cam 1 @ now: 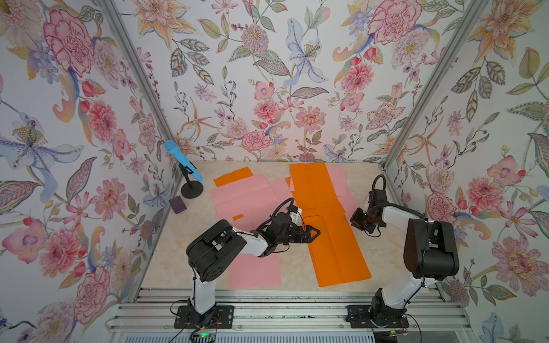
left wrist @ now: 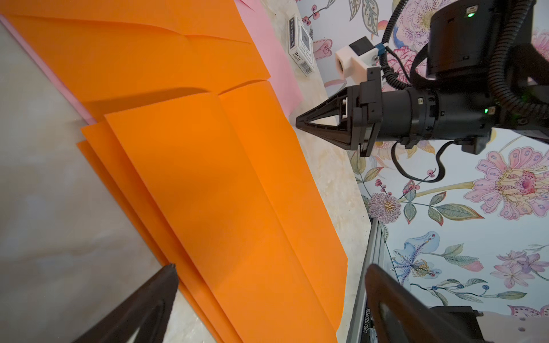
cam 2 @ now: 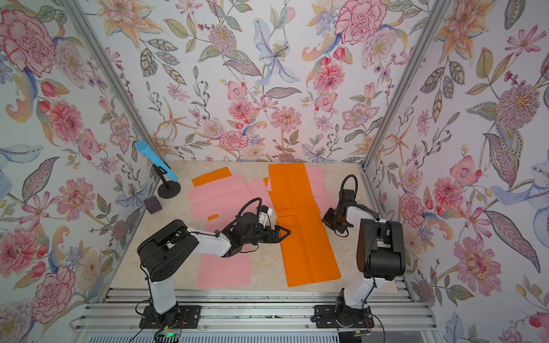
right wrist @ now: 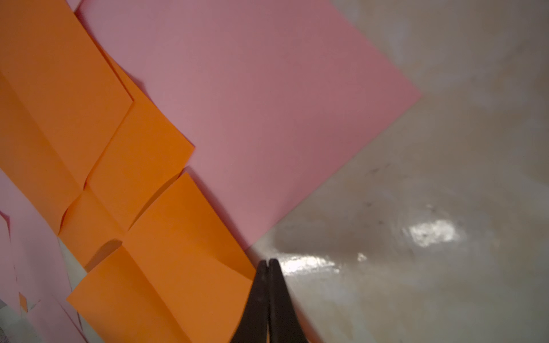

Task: Sort the scattered colored papers by color
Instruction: Adjust the colored paper, then pick up the colored paper.

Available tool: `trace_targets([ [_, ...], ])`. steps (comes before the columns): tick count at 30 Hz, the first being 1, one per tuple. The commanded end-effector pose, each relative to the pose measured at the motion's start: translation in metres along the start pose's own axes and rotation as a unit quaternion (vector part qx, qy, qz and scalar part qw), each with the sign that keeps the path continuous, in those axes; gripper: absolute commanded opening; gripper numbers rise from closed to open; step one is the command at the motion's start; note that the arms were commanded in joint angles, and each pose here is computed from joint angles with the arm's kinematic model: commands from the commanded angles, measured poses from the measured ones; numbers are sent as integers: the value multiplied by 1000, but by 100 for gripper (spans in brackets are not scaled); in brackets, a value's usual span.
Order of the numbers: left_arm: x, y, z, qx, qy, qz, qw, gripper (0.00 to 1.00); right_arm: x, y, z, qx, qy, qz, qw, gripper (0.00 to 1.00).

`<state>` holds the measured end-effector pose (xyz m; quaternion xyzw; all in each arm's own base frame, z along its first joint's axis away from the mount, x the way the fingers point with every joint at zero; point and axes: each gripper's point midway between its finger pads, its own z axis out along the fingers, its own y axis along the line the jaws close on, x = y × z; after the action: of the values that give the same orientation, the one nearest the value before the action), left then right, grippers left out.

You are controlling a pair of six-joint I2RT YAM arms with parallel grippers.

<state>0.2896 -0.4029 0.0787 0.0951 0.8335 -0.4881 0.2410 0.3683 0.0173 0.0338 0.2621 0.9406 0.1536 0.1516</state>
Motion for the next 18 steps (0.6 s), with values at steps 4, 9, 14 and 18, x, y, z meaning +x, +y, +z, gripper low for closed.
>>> trace_targets([
  [4, -57, -3, -36, -56, -46, 62, 995, 100, -18, 53, -52, -21, -77, -98, 992, 55],
  [9, -112, 4, -76, -107, -94, 92, 985, 100, -15, 103, -59, -80, -77, -142, 984, 93],
  [14, -147, 31, -97, -146, -118, 92, 978, 100, -12, 143, -48, -134, -67, -165, 975, 99],
  [18, -168, 58, -108, -158, -130, 63, 977, 100, -8, 181, -39, -181, -52, -185, 965, 100],
])
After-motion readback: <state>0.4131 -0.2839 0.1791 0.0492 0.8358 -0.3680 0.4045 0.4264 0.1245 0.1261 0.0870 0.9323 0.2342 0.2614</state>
